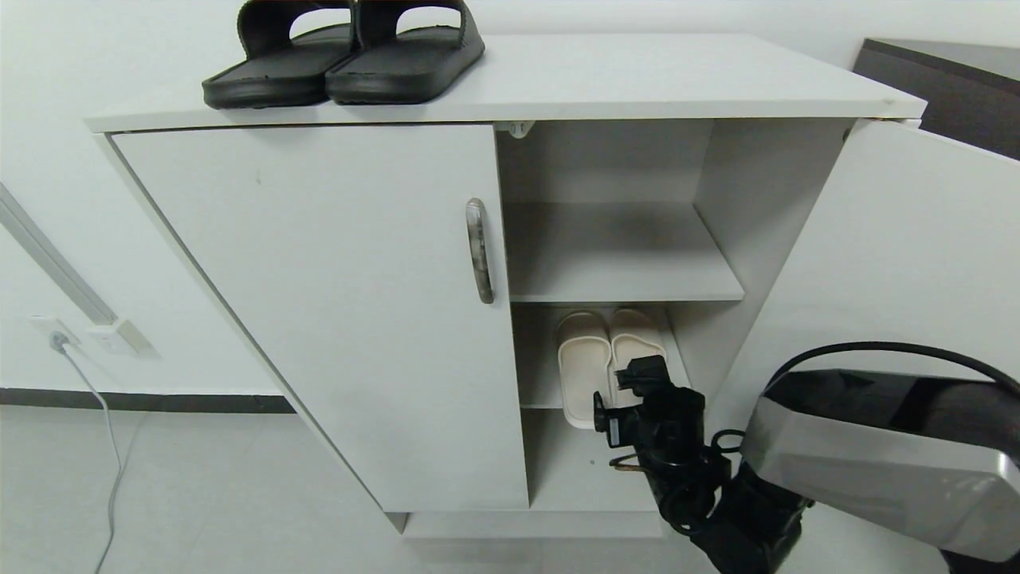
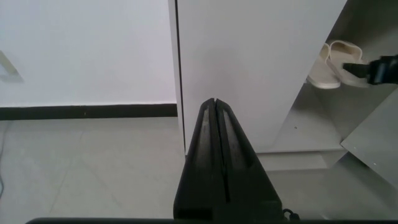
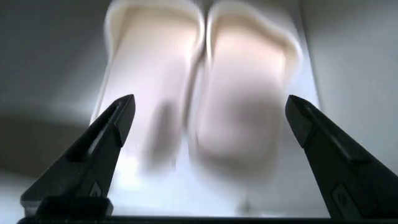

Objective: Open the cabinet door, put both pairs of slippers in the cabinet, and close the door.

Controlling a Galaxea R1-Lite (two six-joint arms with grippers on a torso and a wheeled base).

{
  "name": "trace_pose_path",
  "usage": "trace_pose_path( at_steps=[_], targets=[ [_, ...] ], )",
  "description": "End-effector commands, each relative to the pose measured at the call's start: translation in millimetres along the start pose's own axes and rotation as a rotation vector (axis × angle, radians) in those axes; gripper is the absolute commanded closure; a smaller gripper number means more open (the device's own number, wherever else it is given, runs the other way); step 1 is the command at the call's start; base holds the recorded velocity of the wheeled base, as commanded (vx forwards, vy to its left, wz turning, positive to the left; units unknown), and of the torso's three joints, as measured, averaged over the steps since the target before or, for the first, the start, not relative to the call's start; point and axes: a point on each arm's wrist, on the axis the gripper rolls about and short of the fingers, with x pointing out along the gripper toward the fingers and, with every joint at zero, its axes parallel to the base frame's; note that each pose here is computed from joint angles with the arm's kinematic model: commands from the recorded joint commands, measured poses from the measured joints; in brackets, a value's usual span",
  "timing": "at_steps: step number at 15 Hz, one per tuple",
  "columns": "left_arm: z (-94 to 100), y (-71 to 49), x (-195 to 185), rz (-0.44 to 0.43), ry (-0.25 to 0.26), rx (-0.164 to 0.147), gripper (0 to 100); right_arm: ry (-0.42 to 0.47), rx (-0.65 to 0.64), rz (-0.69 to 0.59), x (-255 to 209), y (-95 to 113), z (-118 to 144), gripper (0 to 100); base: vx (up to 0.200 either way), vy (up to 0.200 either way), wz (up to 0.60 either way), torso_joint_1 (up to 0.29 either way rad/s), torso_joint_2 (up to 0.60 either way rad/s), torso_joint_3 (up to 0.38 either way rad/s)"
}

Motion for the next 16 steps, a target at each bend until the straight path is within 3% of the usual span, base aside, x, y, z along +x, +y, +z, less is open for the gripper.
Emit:
trace_pose_path(
  at_steps=[1,7,14,16],
  targets=[
    [0.0,0.0,0.1,0.0,0.002,0.0,100,-0.028,0.04,0.038,-50.3,-18.3,22.2,0,0.0,0.0,0.0,0.0,0.0,0.0],
    [0.0,0.0,0.1,0.0,0.002,-0.002,100,-0.029,0.039,0.07,-59.5,-11.3,19.6,0,0.0,0.0,0.0,0.0,0.0,0.0],
    [0.0,0.0,0.1,0.001,0.002,-0.006,100,-0.018,0.026,0.097,-66.7,-4.0,11.8,0,-0.2,0.0,0.0,0.003,0.0,0.004],
    [0.0,0.0,0.1,0.001,0.002,0.0,100,-0.033,0.03,0.097,-66.2,-3.6,10.5,0,0.0,0.0,0.0,0.0,0.0,0.0]
  ],
)
